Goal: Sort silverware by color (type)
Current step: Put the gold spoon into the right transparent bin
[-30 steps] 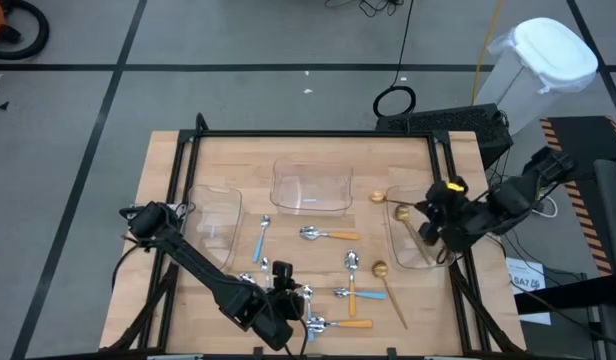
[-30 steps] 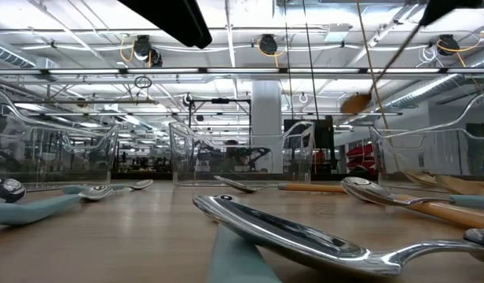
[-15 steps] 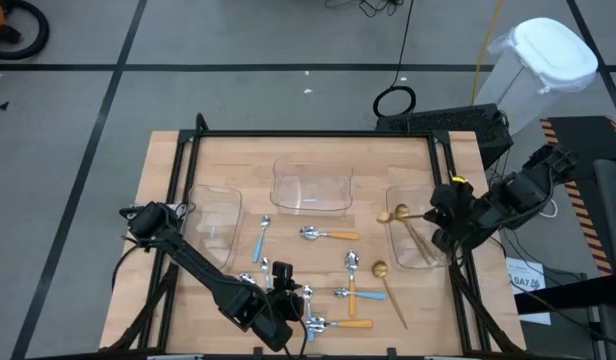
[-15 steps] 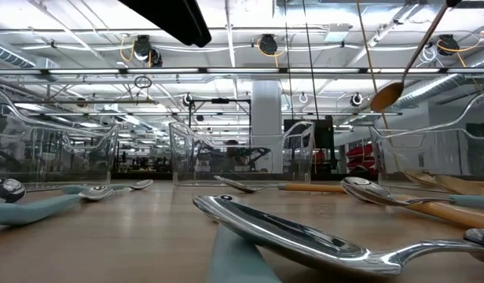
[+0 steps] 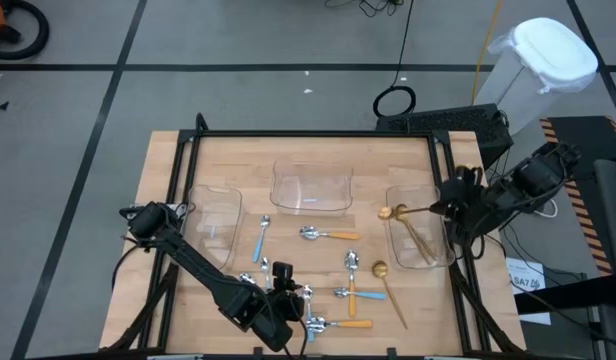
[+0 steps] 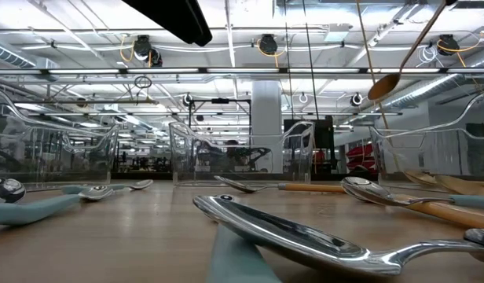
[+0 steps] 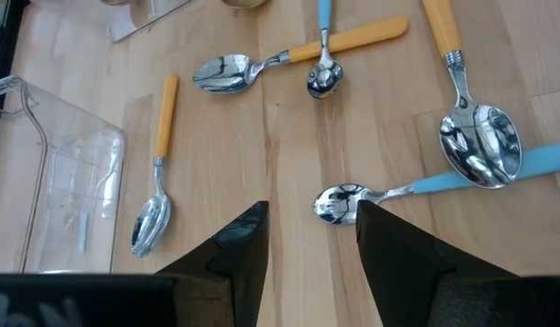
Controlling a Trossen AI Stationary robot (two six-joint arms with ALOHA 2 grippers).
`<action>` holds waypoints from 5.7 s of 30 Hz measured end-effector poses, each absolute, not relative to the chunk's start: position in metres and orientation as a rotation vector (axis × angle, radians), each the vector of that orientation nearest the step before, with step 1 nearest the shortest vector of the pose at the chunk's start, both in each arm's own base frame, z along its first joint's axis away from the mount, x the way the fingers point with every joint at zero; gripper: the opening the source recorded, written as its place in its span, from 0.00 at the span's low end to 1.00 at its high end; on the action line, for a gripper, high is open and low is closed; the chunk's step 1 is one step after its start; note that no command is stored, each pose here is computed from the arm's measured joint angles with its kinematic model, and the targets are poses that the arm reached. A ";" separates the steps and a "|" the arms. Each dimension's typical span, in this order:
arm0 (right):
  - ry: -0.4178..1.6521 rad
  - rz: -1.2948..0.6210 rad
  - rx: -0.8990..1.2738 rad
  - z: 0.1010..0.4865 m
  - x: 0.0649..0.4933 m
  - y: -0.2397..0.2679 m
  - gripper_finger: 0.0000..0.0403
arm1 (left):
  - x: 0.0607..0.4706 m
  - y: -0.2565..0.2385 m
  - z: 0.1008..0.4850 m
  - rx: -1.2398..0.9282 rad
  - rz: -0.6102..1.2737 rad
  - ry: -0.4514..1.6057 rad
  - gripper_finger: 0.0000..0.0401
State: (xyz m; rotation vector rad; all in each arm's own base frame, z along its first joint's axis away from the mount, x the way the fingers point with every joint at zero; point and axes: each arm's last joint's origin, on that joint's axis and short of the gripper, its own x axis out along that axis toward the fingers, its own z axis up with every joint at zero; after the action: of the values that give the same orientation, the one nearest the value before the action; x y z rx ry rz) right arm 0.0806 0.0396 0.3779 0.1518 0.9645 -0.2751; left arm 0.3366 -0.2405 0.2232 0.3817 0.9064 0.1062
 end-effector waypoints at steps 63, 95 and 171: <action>1.271 -0.449 0.303 0.274 0.060 0.027 0.35 | 0.339 -0.242 0.224 0.355 0.106 0.883 0.41; 0.983 -0.138 0.277 0.227 0.207 0.117 0.31 | 0.331 -0.259 0.227 0.239 0.102 0.830 0.41; 0.807 -0.767 0.223 0.093 0.151 0.295 0.16 | 0.354 -0.262 0.204 0.246 0.099 0.770 0.41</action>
State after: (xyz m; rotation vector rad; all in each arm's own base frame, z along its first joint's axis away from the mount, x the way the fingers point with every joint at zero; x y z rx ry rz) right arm 0.1506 0.2948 0.0933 0.2228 0.8071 -0.7675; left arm 0.3544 -0.2621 0.2036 0.2462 0.7696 0.0994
